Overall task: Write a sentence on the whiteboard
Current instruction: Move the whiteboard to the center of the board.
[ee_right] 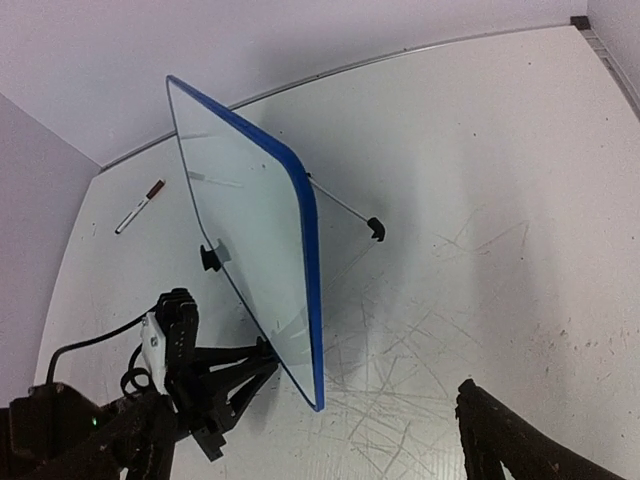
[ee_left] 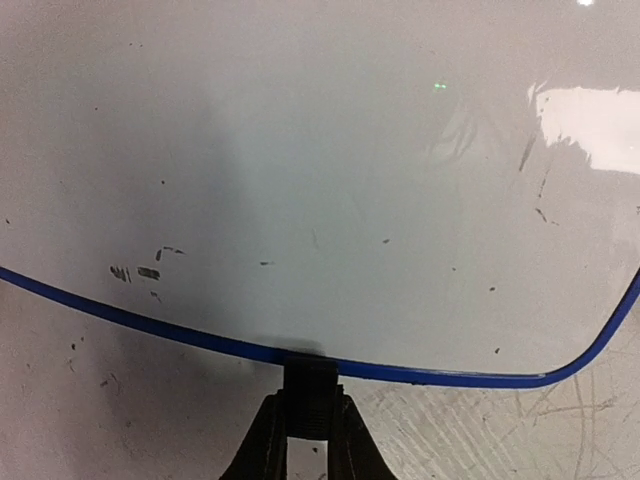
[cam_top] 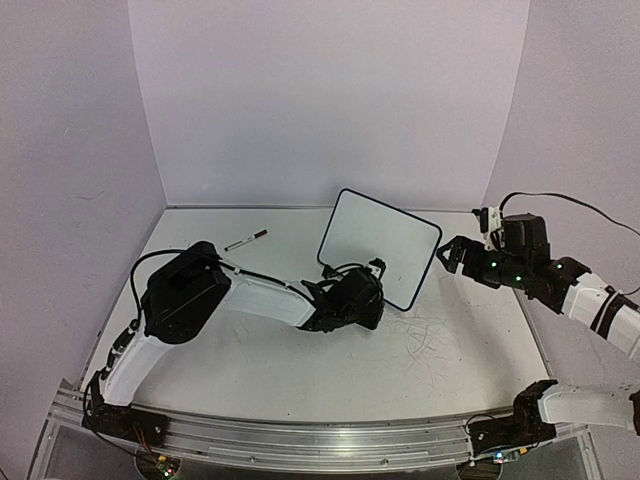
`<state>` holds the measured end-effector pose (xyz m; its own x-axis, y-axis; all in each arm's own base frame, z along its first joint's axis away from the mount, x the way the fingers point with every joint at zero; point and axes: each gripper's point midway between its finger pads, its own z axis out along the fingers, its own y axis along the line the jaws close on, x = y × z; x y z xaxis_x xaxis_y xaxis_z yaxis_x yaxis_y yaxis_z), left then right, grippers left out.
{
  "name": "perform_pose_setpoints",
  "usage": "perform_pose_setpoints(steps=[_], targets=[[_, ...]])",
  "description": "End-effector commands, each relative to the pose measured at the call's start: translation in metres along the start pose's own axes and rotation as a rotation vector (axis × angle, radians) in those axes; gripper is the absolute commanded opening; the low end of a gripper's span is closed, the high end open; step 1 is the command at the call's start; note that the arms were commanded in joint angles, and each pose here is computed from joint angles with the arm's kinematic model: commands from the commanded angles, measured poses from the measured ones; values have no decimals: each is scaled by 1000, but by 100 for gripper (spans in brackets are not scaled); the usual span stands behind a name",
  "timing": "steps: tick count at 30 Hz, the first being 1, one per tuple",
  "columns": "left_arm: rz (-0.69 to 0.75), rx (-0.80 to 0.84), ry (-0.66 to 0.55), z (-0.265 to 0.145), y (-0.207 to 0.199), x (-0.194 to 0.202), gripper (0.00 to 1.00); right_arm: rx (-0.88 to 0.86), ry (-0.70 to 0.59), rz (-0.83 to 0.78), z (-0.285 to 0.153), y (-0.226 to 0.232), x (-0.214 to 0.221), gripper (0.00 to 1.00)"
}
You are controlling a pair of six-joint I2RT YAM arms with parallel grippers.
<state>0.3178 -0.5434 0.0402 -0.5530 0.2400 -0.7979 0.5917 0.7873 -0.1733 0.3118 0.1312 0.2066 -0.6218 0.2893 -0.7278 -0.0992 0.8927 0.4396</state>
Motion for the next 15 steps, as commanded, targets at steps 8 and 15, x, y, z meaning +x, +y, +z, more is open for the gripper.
perform_pose_setpoints(steps=[8,15], targets=[[-143,59,-133,-53,-19,-52,38,243,-139,42,-20,-45,-14,98],[-87,103,-151,-111,-11,-63,52,222,-34,-27,0,-19,8,98]])
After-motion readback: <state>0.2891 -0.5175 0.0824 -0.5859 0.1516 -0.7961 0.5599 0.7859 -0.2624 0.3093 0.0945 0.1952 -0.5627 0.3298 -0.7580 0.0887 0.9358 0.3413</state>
